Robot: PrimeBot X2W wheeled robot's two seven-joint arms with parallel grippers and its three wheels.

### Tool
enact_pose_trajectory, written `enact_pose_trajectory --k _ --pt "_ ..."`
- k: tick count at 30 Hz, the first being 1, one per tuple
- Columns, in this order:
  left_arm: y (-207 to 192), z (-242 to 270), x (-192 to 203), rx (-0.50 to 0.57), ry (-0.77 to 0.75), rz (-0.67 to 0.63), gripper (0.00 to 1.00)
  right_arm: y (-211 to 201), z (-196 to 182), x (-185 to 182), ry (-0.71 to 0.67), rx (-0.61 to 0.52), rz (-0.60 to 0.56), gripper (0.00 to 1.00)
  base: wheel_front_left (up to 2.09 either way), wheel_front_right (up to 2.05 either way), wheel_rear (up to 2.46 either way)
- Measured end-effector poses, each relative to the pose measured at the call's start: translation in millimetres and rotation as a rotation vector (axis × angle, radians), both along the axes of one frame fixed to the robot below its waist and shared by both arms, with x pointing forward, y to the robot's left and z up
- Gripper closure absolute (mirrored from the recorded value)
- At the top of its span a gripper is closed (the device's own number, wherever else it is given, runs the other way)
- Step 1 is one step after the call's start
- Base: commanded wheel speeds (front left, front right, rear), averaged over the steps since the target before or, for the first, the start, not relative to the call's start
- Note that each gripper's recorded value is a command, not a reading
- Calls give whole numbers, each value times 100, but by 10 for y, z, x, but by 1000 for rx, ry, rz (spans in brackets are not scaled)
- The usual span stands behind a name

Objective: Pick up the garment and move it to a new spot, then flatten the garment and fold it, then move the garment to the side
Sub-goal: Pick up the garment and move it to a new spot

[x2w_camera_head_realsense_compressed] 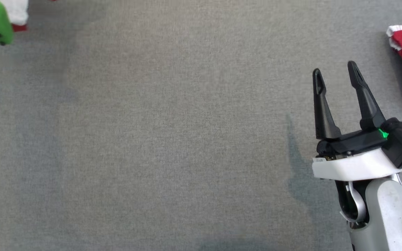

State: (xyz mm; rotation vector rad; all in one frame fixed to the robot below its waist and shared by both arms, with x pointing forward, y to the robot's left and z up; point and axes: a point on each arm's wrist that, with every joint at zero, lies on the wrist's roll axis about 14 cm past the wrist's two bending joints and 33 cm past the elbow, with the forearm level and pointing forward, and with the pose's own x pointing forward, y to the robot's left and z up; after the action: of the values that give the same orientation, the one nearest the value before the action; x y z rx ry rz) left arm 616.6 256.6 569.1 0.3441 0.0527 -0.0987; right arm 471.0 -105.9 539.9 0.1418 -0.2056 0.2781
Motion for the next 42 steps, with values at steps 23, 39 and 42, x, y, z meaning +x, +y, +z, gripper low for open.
enact_pose_trajectory --k 23,39,42 --pt "-3055 -576 -1509 -280 132 -708 100 -841 506 -764 -102 22 -233 0 0 0 0" --pt "-3102 -1167 -1926 -400 271 -650 0 -922 275 -771 -37 28 -258 0 0 0 0" --pt "-3055 -908 -1841 -432 188 -621 0 -882 303 -769 -45 30 -247 0 0 0 0"
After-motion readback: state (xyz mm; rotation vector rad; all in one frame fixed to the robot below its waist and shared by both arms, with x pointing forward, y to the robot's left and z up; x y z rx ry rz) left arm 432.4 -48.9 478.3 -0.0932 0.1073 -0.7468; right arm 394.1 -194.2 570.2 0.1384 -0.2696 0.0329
